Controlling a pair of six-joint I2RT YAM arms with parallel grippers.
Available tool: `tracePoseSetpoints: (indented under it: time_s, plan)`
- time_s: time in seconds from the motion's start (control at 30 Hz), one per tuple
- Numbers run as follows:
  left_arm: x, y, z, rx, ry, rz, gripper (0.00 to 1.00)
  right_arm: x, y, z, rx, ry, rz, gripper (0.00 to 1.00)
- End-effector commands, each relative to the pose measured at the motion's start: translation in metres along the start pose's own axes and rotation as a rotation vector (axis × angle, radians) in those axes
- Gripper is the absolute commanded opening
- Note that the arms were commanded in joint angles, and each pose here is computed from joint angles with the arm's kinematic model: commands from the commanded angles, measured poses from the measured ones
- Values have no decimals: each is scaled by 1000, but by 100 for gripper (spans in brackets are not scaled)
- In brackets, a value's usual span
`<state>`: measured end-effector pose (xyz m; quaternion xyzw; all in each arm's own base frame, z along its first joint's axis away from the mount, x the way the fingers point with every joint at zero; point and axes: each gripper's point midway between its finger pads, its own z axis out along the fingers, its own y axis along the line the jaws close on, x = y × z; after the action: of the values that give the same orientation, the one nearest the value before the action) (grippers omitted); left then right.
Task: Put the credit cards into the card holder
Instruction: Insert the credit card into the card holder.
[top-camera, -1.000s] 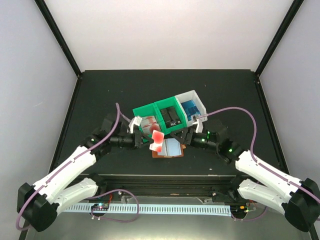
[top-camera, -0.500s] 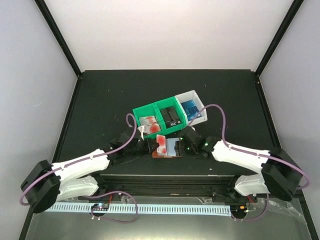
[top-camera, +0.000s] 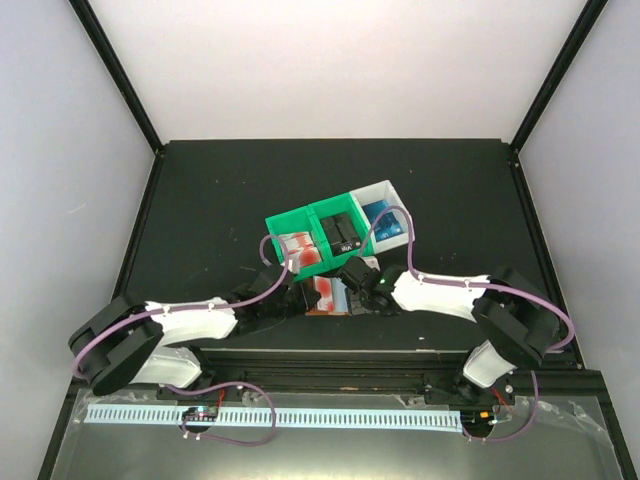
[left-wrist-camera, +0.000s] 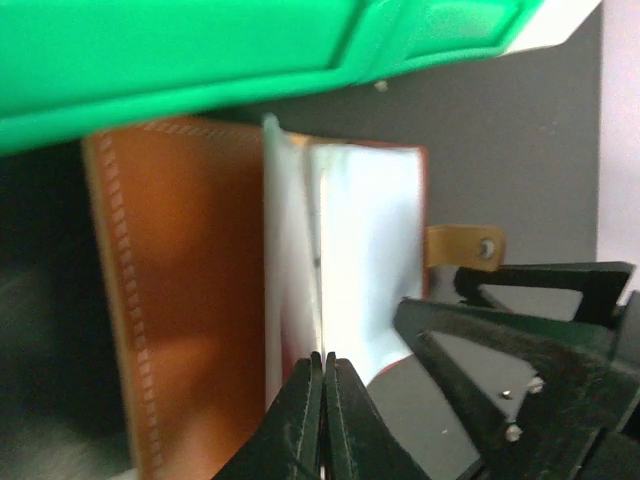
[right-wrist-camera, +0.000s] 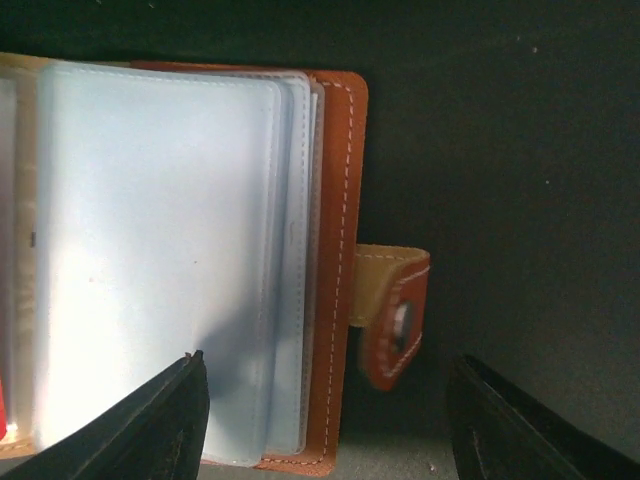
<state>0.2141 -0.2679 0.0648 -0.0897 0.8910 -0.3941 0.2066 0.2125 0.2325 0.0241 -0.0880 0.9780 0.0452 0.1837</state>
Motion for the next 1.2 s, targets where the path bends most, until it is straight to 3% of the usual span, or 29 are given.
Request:
tracePoseSetpoints:
  time_s: [0.0,0.3,0.53,0.97,1.17]
  plan:
    - [1,1,5,41,-31,-34,2,-1,-1,3,33,4,-22,64]
    - [8,-1,14,69,8,-42,2,12,-3,7,26,54,-27,52]
    - [-3,-6,-2,80,-58,-14,1,14,-5,7,36,58,-16,44]
    - [3,-18,18,147,-10,19,2,15,-5,7,27,57,-10,41]
    - [6,-8,26,106,9,-6,2,16,-6,7,25,56,-5,41]
